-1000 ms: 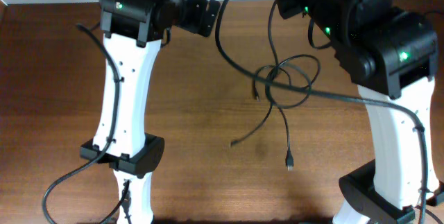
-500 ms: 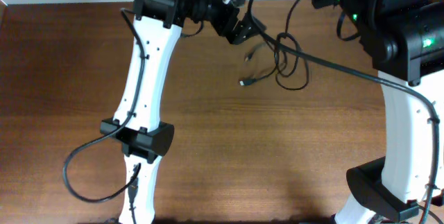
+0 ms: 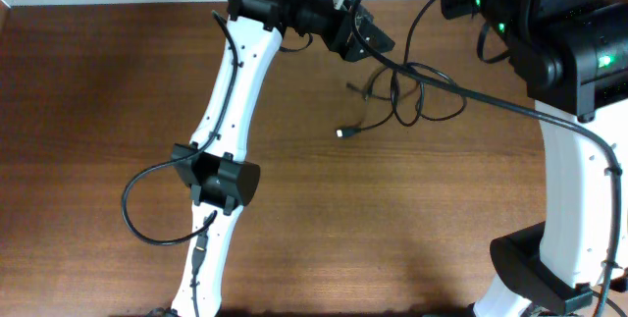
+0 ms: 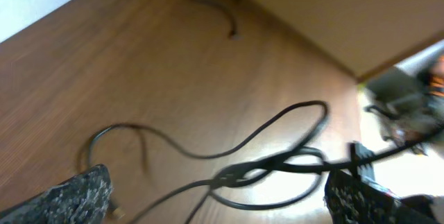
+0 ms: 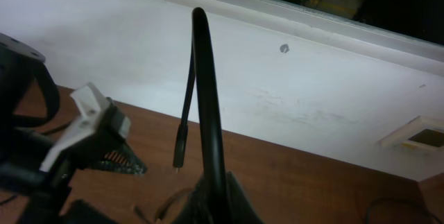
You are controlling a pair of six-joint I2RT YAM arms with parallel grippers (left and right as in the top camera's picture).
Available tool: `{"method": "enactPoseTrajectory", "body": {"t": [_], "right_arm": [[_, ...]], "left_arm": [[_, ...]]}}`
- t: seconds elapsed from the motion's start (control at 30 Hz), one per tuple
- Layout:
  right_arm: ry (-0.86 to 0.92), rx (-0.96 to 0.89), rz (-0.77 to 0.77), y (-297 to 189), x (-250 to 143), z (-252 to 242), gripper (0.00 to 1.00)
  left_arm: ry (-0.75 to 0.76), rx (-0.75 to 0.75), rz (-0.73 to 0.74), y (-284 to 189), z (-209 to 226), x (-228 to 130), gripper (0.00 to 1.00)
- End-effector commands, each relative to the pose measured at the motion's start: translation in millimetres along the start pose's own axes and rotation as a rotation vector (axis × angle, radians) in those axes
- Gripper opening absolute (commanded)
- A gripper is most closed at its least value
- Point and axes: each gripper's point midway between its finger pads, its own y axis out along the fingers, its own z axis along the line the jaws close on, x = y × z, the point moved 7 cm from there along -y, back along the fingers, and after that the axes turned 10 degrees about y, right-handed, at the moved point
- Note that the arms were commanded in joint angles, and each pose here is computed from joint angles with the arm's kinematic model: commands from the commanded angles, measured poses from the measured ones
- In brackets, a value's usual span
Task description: Untangle cables
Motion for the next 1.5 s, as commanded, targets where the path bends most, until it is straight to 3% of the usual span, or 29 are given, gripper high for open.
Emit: {"method": "enactPoseTrajectory", "body": {"t": [0.0, 0.17, 0.5, 0.7, 1.0, 1.13, 1.47], "right_arm": [[0.019, -0.008, -0.032, -10, 6, -3, 0.04], [0.017, -0.009, -0.025, -11, 4, -4, 0.04], [0.014, 0.117, -0.001, -12, 1, 9, 0.04], [0.012, 0.347, 0.043, -17, -5, 32, 0.04], [0.066, 0.381, -0.101, -71, 18, 25, 0.04], [0.063, 0.421, -0.137, -94, 21, 24, 0.04], [0.061, 0.42, -0.125, -96, 18, 23, 0.04]], "left_arm": [[0.017, 0.1, 0.07, 17, 1, -2, 0.99], [0.207, 0.029, 0.071, 35, -19, 4, 0.99], [0.224, 0.018, 0.058, 39, -22, 7, 0.99], [0.266, -0.086, -0.029, 46, -32, 17, 0.99], [0.271, -0.112, -0.026, 61, -33, 13, 0.99], [0.267, -0.195, -0.063, 70, -36, 10, 0.99], [0.221, -0.181, -0.016, 77, -30, -3, 0.99]]}}
